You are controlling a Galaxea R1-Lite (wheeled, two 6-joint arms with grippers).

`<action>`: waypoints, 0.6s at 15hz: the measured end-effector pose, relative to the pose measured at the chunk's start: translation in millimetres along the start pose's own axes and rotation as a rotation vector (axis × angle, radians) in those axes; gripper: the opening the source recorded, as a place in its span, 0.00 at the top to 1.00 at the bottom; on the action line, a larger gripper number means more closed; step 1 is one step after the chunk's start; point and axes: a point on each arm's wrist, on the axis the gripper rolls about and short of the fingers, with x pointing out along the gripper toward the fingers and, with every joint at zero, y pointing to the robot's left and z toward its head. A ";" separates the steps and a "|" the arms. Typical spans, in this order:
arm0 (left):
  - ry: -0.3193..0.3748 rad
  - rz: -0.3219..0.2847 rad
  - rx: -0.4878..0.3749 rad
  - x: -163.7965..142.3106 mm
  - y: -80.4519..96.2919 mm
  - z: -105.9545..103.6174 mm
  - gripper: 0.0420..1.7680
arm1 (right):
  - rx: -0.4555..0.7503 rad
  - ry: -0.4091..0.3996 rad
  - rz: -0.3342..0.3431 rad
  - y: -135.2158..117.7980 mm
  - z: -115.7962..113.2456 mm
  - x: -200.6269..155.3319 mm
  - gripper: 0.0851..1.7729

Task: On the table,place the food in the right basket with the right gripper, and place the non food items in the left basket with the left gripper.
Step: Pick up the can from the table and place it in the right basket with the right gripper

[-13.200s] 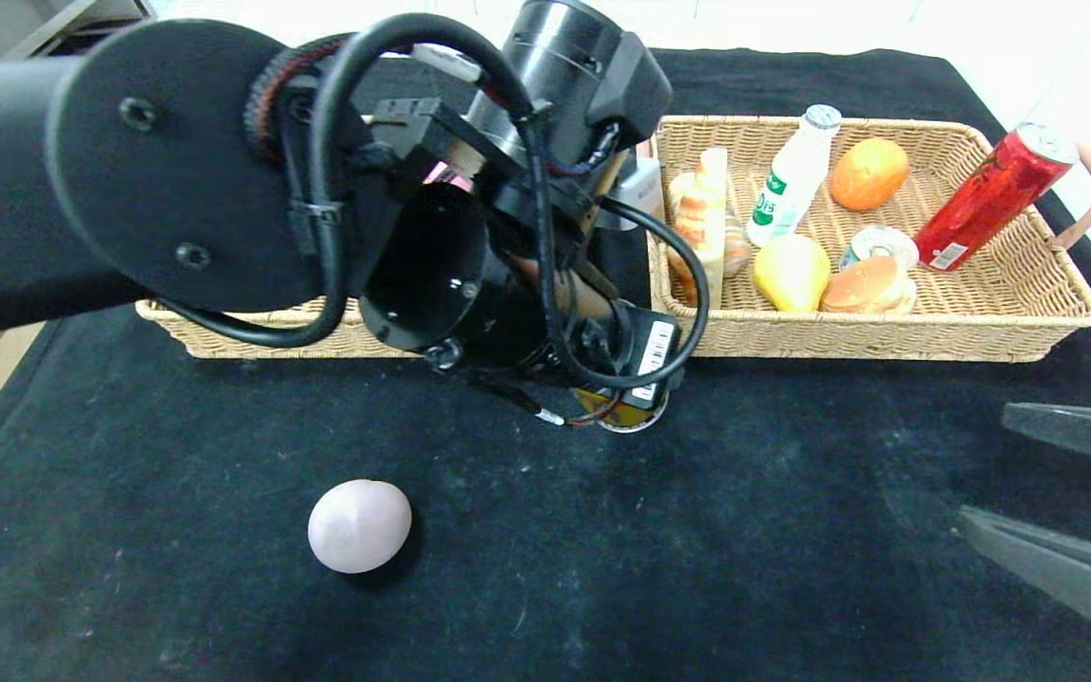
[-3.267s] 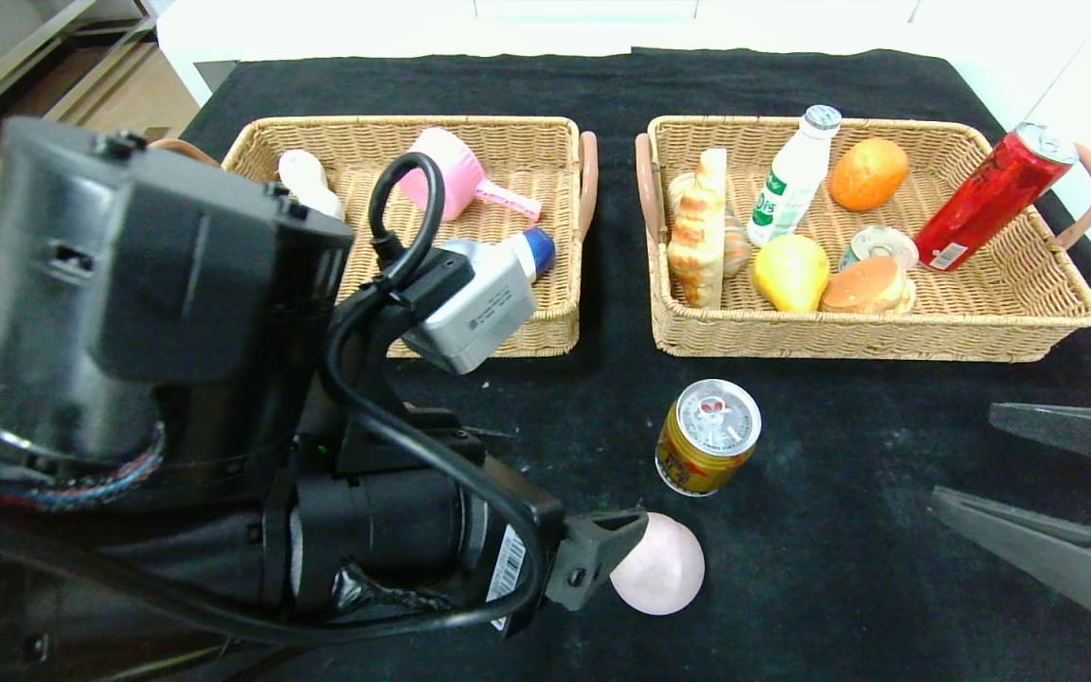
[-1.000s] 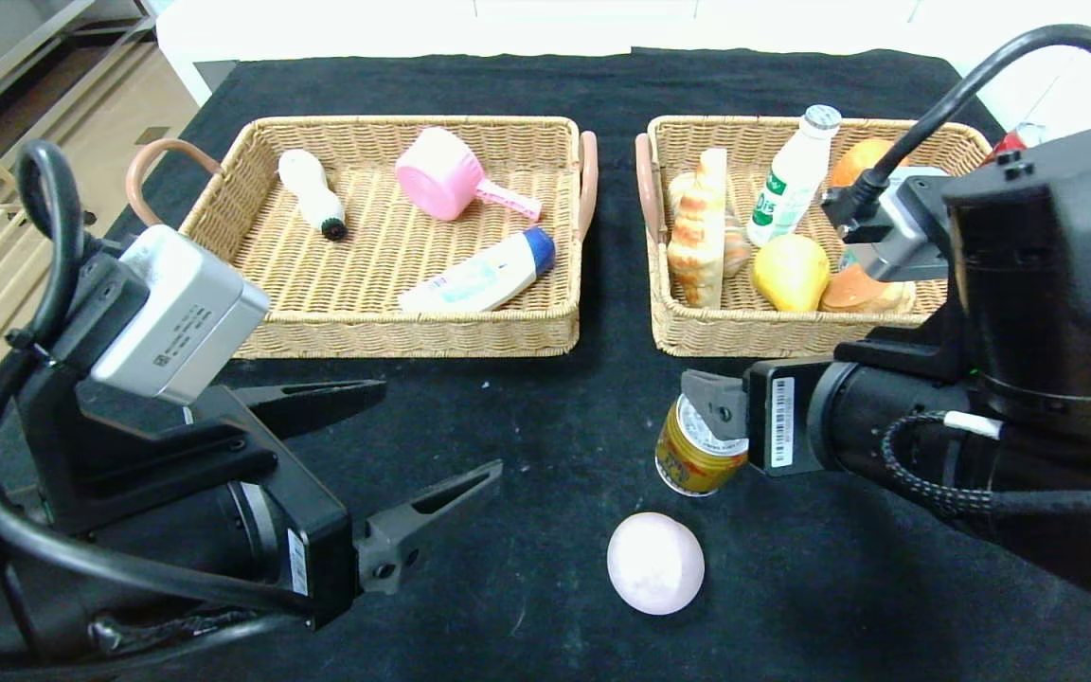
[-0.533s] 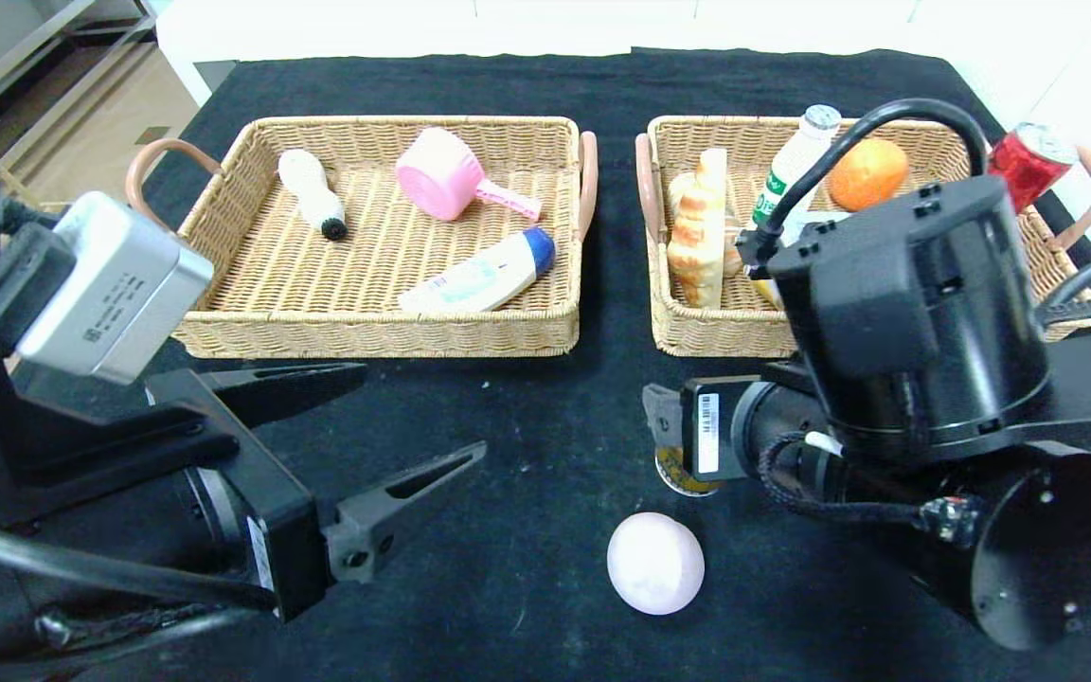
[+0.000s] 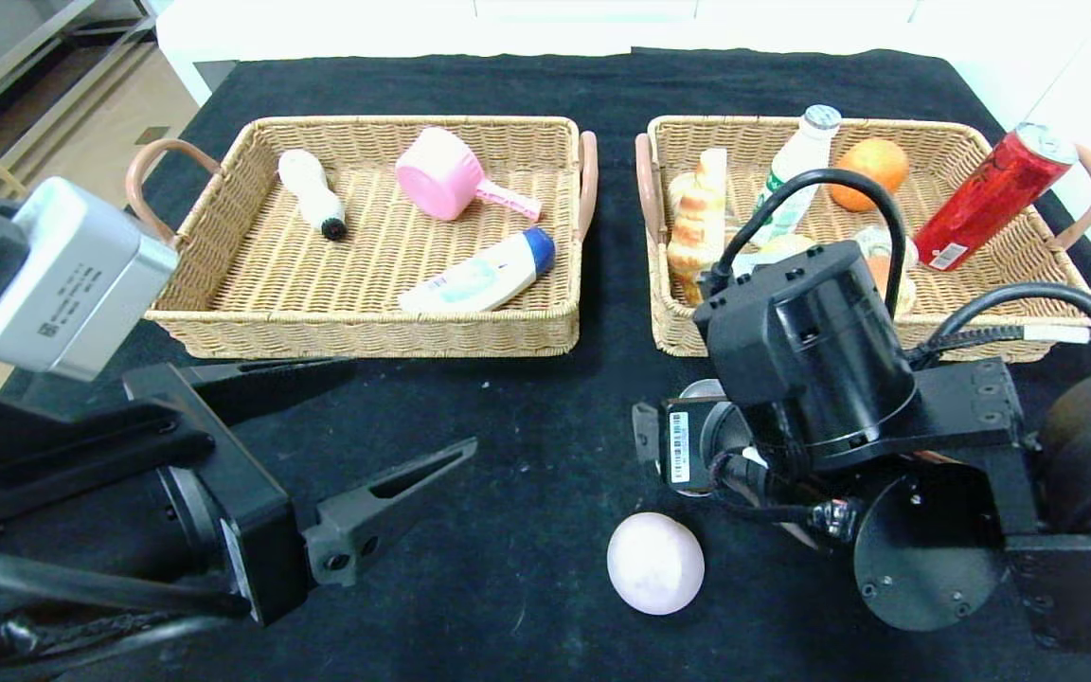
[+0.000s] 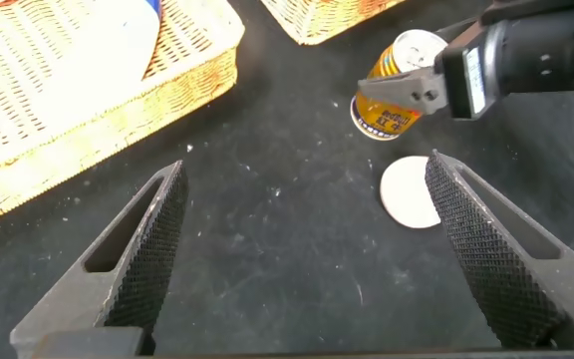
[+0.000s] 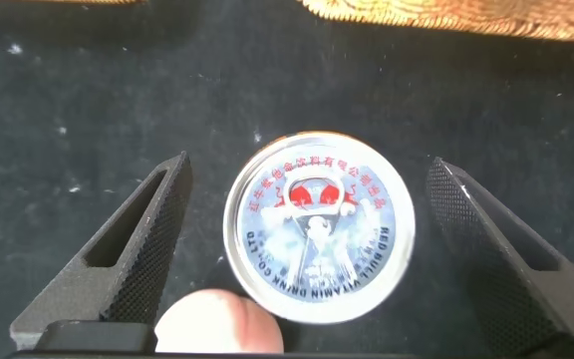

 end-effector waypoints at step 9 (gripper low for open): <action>0.004 -0.002 0.007 -0.5 -0.3 -1.2 0.03 | 0.023 0.010 -0.047 8.1 -5.1 23.0 0.04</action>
